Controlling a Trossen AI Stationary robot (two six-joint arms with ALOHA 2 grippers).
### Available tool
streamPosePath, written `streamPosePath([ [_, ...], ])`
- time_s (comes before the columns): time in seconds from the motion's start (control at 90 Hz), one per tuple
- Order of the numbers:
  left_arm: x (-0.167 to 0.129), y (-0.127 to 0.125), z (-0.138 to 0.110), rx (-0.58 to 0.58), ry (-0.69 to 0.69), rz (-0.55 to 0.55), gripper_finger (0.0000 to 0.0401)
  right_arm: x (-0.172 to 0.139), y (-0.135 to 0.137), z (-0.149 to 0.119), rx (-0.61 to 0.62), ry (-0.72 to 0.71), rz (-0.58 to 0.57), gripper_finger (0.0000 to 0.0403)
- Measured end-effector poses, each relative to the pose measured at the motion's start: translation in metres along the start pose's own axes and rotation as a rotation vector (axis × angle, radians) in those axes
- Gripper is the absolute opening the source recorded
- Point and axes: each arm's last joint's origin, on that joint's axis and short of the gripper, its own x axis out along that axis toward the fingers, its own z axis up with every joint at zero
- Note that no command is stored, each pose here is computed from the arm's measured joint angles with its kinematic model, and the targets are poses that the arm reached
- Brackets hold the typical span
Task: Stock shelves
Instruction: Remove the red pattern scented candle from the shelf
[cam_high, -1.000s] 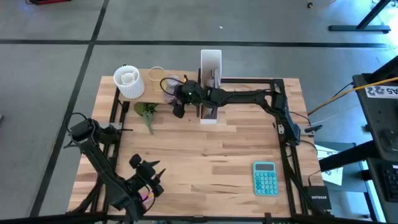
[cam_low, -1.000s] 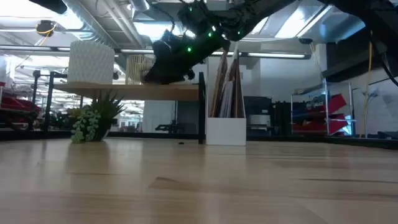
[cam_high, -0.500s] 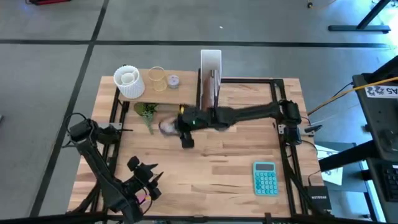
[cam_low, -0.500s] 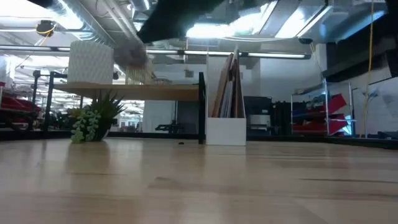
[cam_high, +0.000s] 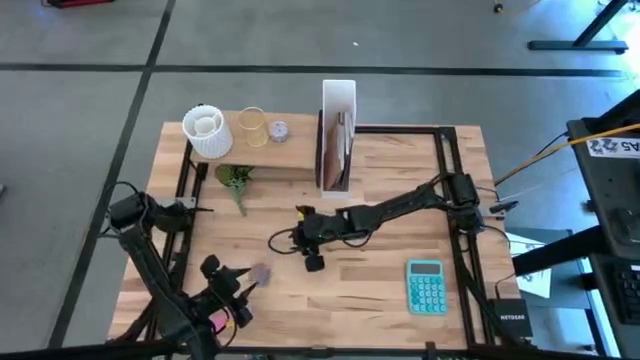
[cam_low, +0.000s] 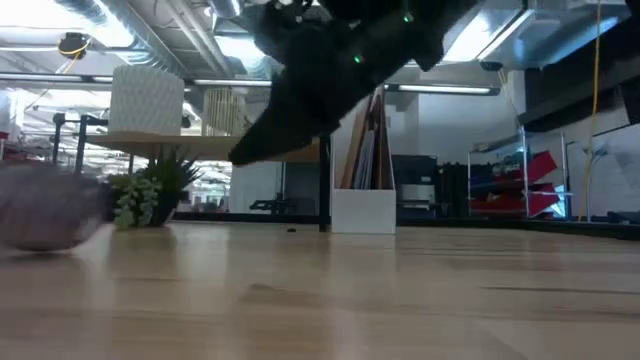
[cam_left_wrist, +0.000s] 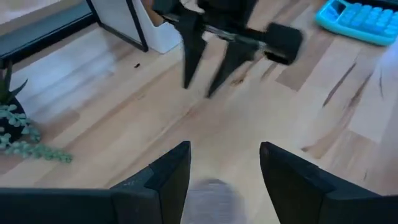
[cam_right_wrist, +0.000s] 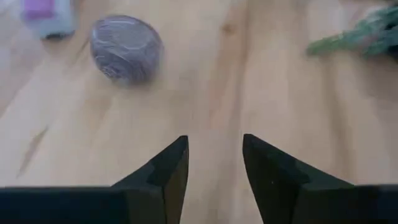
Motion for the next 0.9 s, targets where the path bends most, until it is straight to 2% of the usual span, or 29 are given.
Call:
streamPosePath([
  [0.167,0.009,0.000,-0.005,0.032,0.047,0.017,0.0175,0.008,0.022,-0.001,-0.076,-0.043,0.047,0.0138],
  [0.278,0.014,-0.003,-0.016,0.052,0.106,-0.009,0.0175,0.013,0.039,-0.003,-0.132,-0.065,0.075,0.0157],
  [0.544,0.028,-0.025,-0.035,0.041,0.104,-0.200,0.0175,0.012,0.056,0.002,-0.131,-0.111,0.089,0.0222],
  [0.678,0.042,-0.035,-0.037,0.044,0.082,-0.284,0.0175,0.007,0.059,0.004,-0.102,-0.094,0.029,0.0226],
  [0.756,0.057,-0.037,-0.035,0.039,0.122,-0.312,0.0175,-0.001,0.063,0.004,-0.118,-0.051,-0.027,0.0226],
  [0.822,0.071,-0.038,-0.031,0.055,0.188,-0.337,0.0175,-0.019,0.067,0.009,-0.150,-0.007,-0.088,0.0222],
  [0.9,0.086,-0.037,-0.026,0.077,0.256,-0.353,0.0175,-0.047,0.073,0.024,-0.186,-0.030,-0.184,0.0215],
])
